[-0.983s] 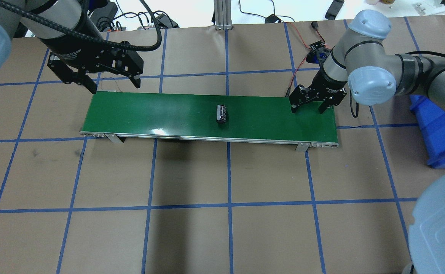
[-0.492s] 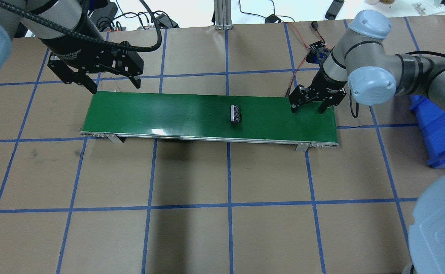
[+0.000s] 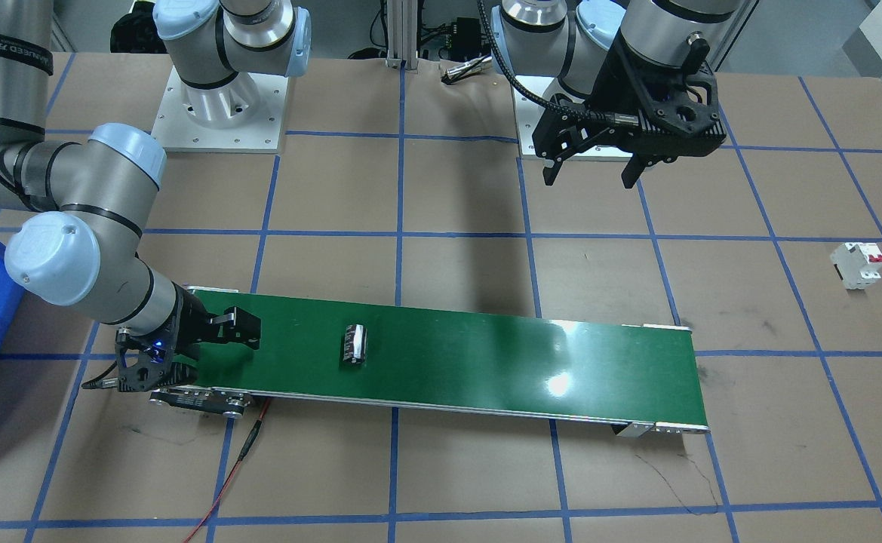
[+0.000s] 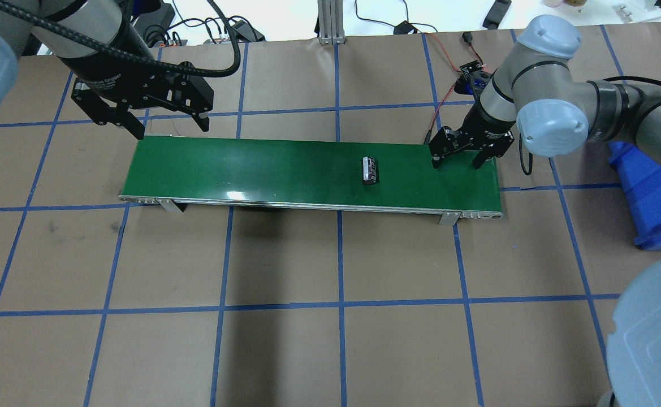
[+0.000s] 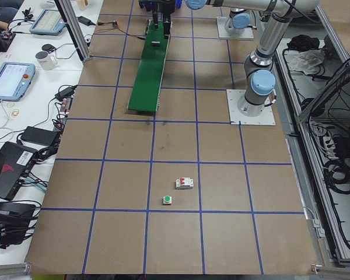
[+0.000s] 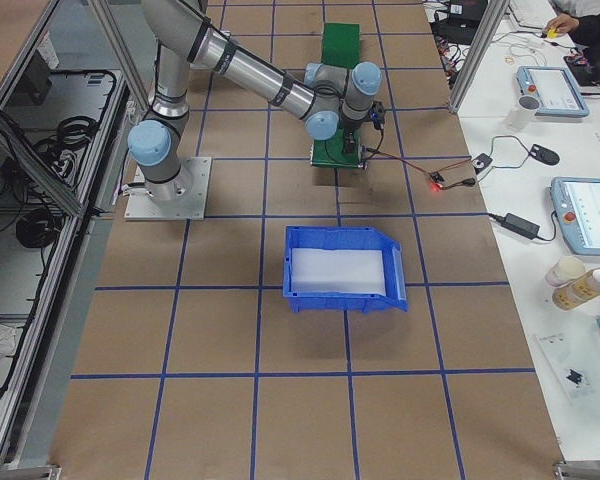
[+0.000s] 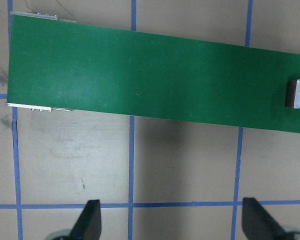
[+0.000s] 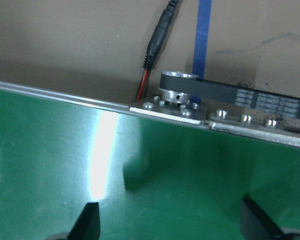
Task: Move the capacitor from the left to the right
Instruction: 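Lower the right gripper and grasp the capacitor at the belt's end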
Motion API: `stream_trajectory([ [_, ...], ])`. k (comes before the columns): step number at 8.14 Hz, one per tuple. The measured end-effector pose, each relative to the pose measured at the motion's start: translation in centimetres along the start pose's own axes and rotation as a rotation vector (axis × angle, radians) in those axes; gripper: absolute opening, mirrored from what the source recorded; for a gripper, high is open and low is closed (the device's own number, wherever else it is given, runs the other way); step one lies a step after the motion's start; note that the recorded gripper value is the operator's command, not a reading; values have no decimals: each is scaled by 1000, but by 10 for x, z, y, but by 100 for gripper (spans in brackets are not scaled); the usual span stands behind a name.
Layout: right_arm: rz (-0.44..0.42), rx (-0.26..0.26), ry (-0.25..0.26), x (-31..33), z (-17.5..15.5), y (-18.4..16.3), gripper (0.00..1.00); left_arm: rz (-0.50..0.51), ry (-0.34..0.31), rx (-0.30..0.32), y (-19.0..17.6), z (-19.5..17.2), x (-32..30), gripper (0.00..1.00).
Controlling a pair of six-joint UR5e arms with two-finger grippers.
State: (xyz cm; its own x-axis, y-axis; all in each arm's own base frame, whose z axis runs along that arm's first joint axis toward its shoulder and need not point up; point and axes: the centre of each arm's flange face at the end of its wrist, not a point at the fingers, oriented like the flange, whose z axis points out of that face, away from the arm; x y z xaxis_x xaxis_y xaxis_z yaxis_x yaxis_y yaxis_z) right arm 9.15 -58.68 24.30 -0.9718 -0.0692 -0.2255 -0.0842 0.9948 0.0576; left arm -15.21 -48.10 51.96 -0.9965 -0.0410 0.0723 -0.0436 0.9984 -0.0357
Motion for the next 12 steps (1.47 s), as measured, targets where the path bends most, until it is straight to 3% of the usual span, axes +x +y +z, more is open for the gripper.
stream_trajectory([
  [4,1,24,-65,-8,-6,0,100,0,0,0,0,0,0,100],
  [10,55,23,-78,-14,-6,0,99,0,0,-2,0,1,0,100],
  [11,71,19,-76,-18,-5,1,97,0,0,-2,0,1,0,100],
  [12,82,12,-64,-27,-2,2,84,0,0,-3,0,1,0,100],
])
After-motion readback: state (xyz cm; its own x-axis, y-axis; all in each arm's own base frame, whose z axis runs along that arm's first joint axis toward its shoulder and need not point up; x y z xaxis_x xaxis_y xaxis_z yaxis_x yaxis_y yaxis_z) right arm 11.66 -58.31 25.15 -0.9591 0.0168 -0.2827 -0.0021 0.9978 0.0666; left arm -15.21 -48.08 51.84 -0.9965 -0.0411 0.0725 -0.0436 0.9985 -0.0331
